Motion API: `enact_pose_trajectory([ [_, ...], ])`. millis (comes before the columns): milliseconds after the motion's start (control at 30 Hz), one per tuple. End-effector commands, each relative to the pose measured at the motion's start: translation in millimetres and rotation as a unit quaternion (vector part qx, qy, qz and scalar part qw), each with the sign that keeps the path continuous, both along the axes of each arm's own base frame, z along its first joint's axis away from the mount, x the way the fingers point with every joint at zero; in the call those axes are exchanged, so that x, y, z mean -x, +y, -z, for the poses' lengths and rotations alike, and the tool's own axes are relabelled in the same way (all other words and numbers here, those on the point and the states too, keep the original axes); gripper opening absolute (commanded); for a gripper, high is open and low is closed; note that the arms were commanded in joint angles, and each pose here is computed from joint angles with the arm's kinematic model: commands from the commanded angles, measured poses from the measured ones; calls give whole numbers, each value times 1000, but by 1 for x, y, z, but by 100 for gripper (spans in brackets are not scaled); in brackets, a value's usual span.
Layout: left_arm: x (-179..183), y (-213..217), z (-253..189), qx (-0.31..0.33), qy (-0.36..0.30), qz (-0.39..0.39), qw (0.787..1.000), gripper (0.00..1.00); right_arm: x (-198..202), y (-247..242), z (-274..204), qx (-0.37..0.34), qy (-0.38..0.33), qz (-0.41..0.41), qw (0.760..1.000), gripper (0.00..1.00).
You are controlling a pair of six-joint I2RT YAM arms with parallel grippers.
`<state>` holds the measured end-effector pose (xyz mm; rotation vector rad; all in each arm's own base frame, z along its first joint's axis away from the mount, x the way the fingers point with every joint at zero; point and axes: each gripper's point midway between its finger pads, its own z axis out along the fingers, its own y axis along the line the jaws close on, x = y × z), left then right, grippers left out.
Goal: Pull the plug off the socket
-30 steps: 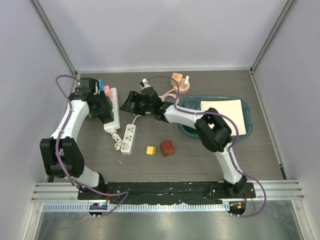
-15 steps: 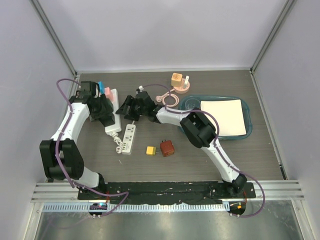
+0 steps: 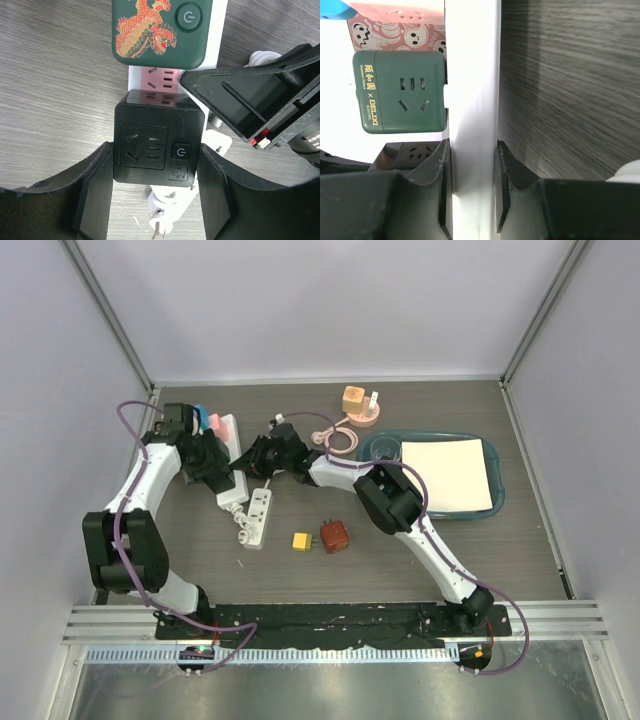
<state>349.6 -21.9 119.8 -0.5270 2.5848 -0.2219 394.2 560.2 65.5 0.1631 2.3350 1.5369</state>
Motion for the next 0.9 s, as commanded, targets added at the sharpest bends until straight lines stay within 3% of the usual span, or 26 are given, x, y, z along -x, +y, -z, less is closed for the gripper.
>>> enact_pose_trajectory([
  [0, -23, -14, -20, 34, -48, 20, 998, 22, -4, 13, -45, -59, -38, -14, 997, 5],
  [33, -23, -14, -19, 32, -48, 21, 998, 28, -3, 13, -47, -63, -38, -14, 997, 1],
  [167, -21, -11, -10, 27, -36, 16, 999, 41, -2, 12, -53, -70, -38, -16, 997, 1],
  [300, -21, -7, -5, 17, -22, 12, 1000, 61, -2, 10, -57, -76, -39, -15, 996, 1],
  [600, -23, -10, 1, 22, -13, 15, 1000, 79, 0, 10, -61, -87, -39, -20, 995, 1],
  [667, -22, -9, 3, 21, -9, 13, 1000, 79, 0, 10, -62, -86, -39, -19, 995, 1],
  [767, -23, -8, 2, 17, -12, 13, 1000, 70, -1, 10, -62, -86, -40, -18, 995, 1],
  [867, -23, -8, 3, 18, -10, 14, 1000, 35, 0, 10, -62, -88, -39, -19, 995, 4],
])
